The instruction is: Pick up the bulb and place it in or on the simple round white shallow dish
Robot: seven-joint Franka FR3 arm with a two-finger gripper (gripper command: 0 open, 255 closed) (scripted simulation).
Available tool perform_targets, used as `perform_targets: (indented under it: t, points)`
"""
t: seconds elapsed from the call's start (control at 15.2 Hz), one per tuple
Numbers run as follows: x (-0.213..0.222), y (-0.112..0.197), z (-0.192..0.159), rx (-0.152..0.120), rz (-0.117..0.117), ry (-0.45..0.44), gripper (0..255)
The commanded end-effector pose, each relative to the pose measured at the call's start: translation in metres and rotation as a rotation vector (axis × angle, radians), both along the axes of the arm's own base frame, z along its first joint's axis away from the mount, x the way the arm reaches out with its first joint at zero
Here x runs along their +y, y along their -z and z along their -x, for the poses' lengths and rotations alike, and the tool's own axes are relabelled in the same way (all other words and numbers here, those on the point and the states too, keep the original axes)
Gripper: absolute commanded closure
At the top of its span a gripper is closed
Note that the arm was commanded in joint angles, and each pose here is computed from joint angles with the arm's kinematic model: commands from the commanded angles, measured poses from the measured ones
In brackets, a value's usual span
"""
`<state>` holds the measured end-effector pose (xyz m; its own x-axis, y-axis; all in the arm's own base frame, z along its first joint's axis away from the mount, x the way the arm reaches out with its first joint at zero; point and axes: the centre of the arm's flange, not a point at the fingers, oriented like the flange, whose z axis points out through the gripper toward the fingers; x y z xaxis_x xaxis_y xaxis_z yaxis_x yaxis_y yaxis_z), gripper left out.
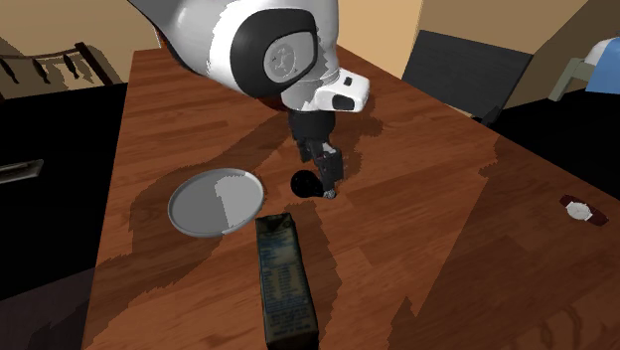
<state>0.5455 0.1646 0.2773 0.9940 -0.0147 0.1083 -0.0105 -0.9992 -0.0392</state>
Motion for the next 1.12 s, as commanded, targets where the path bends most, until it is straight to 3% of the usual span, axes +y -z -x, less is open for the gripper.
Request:
perform_targets:
  t: [0.0,0.53,1.06]
  points:
    - [0.011,0.001,0.015,0.053,-0.049,0.130,0]
    - [0.014,0.041,0.013,0.053,-0.049,0.131,0]
    - [0.014,0.041,0.013,0.053,-0.049,0.131,0]
